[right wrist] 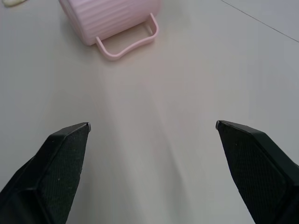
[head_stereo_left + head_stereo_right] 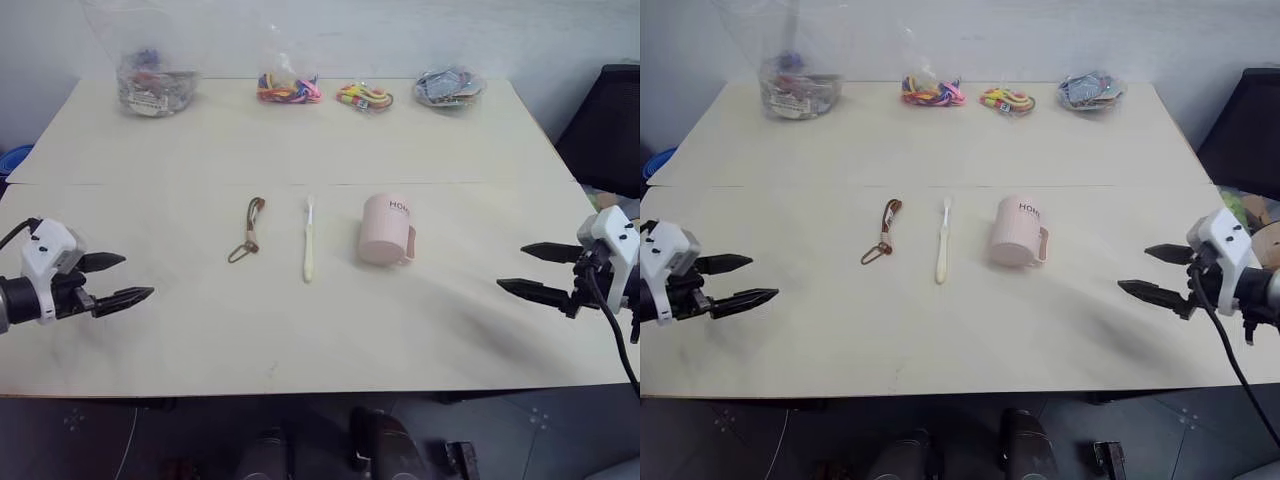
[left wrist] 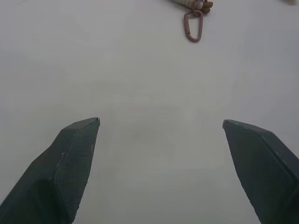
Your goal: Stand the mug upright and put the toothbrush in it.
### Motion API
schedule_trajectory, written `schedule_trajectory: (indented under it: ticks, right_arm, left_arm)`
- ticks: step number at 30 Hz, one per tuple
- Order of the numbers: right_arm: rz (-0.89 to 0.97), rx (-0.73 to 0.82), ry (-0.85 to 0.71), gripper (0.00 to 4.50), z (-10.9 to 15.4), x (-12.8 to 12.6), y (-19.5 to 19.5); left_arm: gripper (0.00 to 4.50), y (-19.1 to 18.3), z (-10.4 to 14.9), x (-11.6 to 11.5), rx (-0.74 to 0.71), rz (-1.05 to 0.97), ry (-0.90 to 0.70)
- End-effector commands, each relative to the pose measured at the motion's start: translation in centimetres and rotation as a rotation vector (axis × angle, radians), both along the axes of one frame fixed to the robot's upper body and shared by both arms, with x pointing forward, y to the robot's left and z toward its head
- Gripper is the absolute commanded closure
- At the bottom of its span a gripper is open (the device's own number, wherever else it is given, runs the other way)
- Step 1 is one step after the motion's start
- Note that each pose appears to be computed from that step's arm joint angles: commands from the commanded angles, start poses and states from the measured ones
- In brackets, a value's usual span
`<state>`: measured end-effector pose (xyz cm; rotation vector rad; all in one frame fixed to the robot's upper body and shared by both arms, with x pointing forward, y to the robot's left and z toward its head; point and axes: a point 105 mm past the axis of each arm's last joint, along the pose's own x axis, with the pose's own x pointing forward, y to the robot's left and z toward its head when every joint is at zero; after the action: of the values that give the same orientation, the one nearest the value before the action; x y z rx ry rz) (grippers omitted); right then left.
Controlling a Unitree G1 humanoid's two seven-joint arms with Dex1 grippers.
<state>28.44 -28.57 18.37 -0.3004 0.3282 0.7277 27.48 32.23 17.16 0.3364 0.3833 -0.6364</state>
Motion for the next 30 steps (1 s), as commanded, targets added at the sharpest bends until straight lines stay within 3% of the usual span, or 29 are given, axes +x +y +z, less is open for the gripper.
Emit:
schedule_trajectory:
  ticks: [1,7,11,15,18,21,24,30]
  right_arm:
    - [0.012,0.012,-0.04,0.0,1.0,-0.2,0.4]
    - [-0.002,0.01,-0.056,0.0,1.1,0.0,0.5]
    - [0.017,0.039,-0.11,0.0,2.1,0.0,1.7]
    - [0.195,0.137,-0.134,0.0,4.1,-1.9,7.0]
    - [0.345,0.172,-0.152,0.0,5.4,-3.9,11.0]
    - [0.429,0.177,-0.204,0.0,6.7,-4.7,13.7]
    - [0.464,0.206,-0.227,0.0,7.4,-5.0,15.0]
    - [0.451,0.208,-0.227,0.0,6.6,-4.7,15.3]
  left_arm:
    - [0.02,0.2,0.5,0.4,0.034,0.025,-0.044]
    - [0.02,-0.5,0.5,0.6,0.017,0.026,-0.056]
    - [0.02,-2.8,1.1,1.0,-0.084,0.032,-0.032]
    - [0.02,-7.7,2.2,3.3,-0.262,0.098,0.013]
    - [0.02,-9.5,1.2,5.7,-0.335,0.293,0.126]
    - [0.02,-12.5,-0.3,7.2,-0.262,0.315,0.202]
    - [0.02,-14.1,-1.1,9.6,-0.149,0.343,0.141]
    - [0.02,-16.2,-2.2,13.0,-0.177,0.417,0.177]
